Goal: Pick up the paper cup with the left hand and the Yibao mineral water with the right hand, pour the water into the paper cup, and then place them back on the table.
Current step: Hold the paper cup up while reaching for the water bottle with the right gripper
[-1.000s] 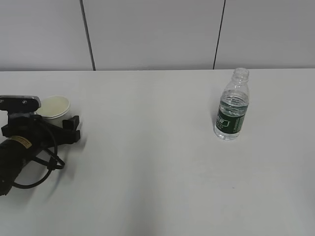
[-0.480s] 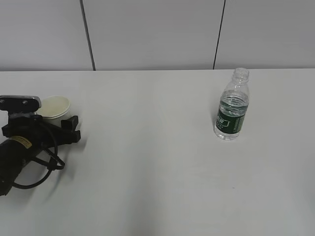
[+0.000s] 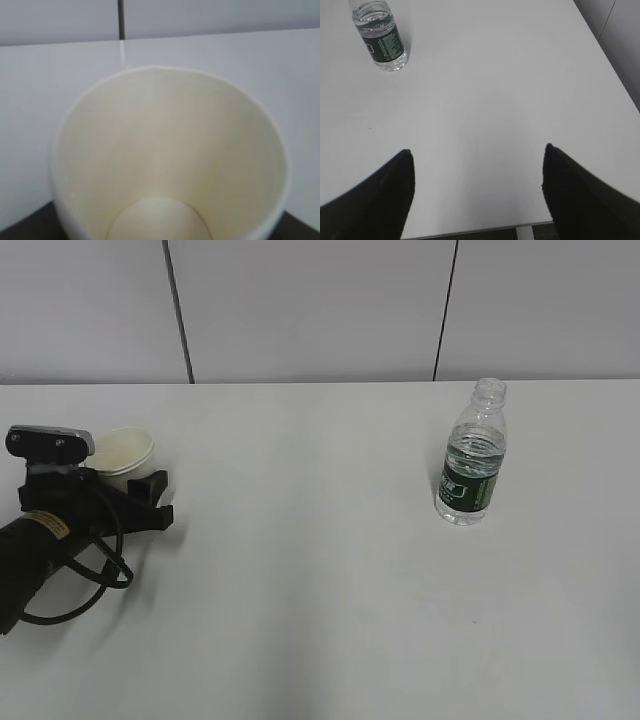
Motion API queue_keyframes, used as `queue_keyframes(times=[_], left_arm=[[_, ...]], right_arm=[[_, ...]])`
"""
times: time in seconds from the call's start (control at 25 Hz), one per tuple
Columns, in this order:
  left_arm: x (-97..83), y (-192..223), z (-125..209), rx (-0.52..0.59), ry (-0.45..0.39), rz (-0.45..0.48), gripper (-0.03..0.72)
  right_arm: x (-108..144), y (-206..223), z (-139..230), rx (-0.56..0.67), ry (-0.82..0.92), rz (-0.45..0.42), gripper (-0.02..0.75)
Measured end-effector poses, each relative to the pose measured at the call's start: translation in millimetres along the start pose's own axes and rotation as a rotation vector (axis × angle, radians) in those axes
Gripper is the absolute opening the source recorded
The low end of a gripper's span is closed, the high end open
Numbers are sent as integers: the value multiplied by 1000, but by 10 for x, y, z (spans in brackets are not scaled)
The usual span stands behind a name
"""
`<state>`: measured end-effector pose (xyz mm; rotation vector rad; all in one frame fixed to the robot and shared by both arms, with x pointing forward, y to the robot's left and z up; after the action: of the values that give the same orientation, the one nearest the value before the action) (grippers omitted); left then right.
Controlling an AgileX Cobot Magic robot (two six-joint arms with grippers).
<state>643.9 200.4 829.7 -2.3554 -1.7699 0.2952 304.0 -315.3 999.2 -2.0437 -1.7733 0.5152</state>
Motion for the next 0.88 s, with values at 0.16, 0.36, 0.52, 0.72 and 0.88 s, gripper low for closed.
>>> queue_keyframes(times=[0.16,0.36,0.52,0.72,0.88], left_arm=[[-172,-53,-324,-74,21,89,427],[-571,-214,-708,-135,40,274,427],[-972,-355,-804,-127,120,407,427],[-1376,-466,-728,-86,151,517,427],[-1566,-523,-658,-62,169,564,426]], right_arm=[[0,0,0,0,0,0,585],[46,-1,-6,-3,3,-25,585],[122,-18,-197,-77,-49,-66,585],[154,189,-557,-134,-89,-70,585],[165,538,-744,-130,-116,-60,585]])
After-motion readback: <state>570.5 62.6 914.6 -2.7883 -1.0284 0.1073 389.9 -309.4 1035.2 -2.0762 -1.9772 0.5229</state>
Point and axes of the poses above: a point on each arm's last joint axis where the gripper is mounted, y pointing out along that axis toward the gripper, x along the wrist's bending axis when the last joint is at zero, z = x × y, the point moved 9 cm from there along y, pointing out along that axis toward the gripper, and after that the axes turned 1 degree about -y, right-handed, at the moved point
